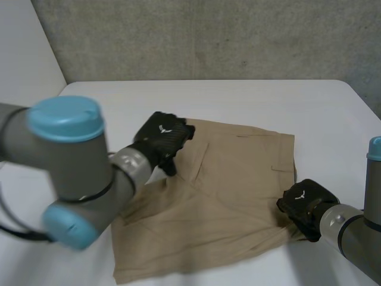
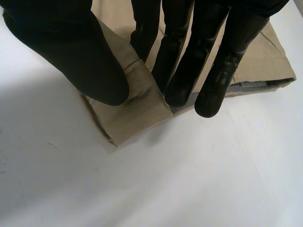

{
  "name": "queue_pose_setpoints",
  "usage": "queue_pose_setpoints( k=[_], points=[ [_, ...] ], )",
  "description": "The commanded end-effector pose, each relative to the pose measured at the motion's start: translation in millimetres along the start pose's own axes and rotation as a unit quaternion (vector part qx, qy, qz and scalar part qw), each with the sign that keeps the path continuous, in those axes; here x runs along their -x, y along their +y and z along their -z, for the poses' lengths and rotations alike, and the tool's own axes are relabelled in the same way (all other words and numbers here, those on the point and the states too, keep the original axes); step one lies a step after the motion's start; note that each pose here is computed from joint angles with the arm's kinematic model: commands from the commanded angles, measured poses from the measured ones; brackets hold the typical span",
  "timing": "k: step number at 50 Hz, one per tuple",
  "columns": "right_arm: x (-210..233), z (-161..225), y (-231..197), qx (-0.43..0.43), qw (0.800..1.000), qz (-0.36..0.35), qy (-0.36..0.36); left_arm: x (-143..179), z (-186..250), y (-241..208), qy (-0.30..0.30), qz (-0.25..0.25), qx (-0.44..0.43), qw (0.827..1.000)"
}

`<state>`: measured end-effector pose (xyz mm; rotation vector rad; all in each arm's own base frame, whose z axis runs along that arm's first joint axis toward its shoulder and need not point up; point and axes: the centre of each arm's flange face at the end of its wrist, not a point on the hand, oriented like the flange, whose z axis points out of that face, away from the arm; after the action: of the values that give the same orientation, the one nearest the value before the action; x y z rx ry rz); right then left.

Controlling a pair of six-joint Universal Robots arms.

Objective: Fold the shorts.

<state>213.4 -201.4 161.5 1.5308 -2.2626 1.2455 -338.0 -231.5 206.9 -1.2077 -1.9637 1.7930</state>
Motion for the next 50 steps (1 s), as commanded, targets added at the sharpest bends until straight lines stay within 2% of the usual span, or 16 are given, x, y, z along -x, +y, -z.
queue_pose_setpoints(
  k=[1,8,19,26,30,34,39,44,50],
  points=[
    [1.3,-6.4,0.8,-0.006,1.0,0.001,0.006,-9.7,-70.5,25.3,0.042,-0.028,-0.022,0.998],
    [1.3,-9.9,1.1,-0.009,1.0,0.002,0.009,-13.7,-102.8,49.6,0.066,-0.106,-0.036,0.991],
    [-3.1,-13.2,-0.3,-0.019,1.0,0.001,0.024,-7.6,-119.4,71.8,0.102,-0.118,-0.004,0.988],
    [-6.5,-13.9,-1.1,-0.021,0.999,-0.001,0.03,0.6,-119.9,80.2,0.102,-0.138,0.015,0.985],
    [-6.7,-14.6,-1.5,-0.024,0.999,-0.001,0.033,9.9,-120.1,81.0,0.079,-0.14,0.026,0.987],
    [-6.8,-14.7,-1.6,-0.025,0.999,-0.008,0.033,28.5,-116.9,78.5,0.016,-0.151,0.059,0.987],
    [-7.1,-14.7,-2.6,-0.027,0.999,-0.017,0.033,50.0,-103.3,79.9,-0.034,-0.202,0.102,0.974],
    [-6.0,-14.4,-3.4,-0.029,0.999,-0.017,0.033,48.7,-88.1,93.3,-0.035,-0.253,0.146,0.956],
    [-5.2,-14.5,-3.4,-0.028,0.999,-0.017,0.032,37.3,-82.4,64.8,-0.033,-0.239,0.086,0.967]
  ],
)
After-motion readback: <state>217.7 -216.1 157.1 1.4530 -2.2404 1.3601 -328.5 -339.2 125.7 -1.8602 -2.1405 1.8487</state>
